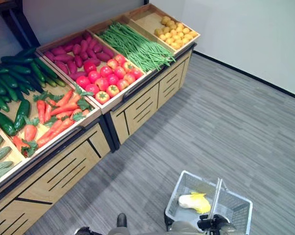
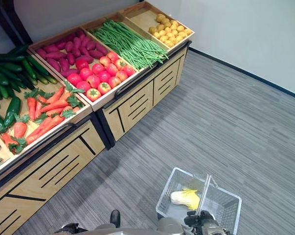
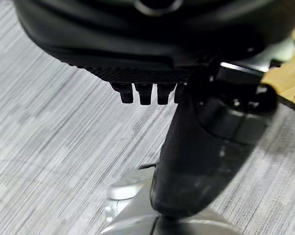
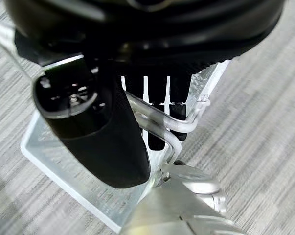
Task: Get the vegetables into the basket
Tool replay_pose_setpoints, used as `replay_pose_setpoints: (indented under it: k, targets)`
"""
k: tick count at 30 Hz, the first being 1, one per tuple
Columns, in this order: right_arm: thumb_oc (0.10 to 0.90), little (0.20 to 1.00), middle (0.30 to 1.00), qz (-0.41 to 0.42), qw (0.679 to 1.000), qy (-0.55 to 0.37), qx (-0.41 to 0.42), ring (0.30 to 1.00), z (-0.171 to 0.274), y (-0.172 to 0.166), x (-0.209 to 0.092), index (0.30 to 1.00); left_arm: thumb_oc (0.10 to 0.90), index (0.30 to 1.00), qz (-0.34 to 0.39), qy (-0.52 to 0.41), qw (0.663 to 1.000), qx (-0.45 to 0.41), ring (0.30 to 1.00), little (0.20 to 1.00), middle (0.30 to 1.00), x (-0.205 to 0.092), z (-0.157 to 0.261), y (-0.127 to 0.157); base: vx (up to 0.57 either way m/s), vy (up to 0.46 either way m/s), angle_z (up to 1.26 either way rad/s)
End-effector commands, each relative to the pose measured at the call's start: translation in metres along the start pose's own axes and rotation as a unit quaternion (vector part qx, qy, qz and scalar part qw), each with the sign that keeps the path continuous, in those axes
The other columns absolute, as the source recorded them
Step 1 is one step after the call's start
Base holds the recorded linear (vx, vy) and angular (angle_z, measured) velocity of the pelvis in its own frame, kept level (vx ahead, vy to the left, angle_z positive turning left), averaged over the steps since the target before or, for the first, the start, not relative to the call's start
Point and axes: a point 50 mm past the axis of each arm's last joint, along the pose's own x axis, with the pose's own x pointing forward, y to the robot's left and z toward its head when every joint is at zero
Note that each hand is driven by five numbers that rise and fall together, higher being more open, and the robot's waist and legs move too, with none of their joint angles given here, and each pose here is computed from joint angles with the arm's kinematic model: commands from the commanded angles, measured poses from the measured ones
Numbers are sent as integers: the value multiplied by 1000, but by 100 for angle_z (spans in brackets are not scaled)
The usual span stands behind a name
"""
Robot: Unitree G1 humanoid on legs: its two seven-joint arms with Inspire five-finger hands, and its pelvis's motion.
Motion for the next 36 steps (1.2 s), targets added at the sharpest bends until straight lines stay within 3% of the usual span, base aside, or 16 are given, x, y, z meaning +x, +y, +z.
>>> replay_pose_setpoints:
  k: [1, 16, 28, 36]
  targets:
    - [400, 300, 300, -5, 999, 23, -29, 300, -11, -3, 0, 300, 900, 1000, 23, -6, 1000, 12, 1000, 1000, 1000, 1, 10, 15, 63, -215, 30]
    - [400, 300, 300, -38, 998, -4, -57, 300, 5, -27, 1, 300, 900, 1000, -13, -67, 998, 5, 1000, 1000, 1000, -5, 48, -10, -28, -162, 76]
    - [400, 300, 300, -31, 997, -3, -72, 300, 8, -20, 1, 300, 900, 1000, -15, -39, 999, 10, 1000, 1000, 1000, -3, 29, -12, -6, -22, 38]
    - [400, 300, 300, -23, 996, -15, -84, 300, 13, -12, 1, 300, 900, 1000, -83, -191, 977, -54, 1000, 1000, 1000, -24, 90, -35, 22, 42, -11]
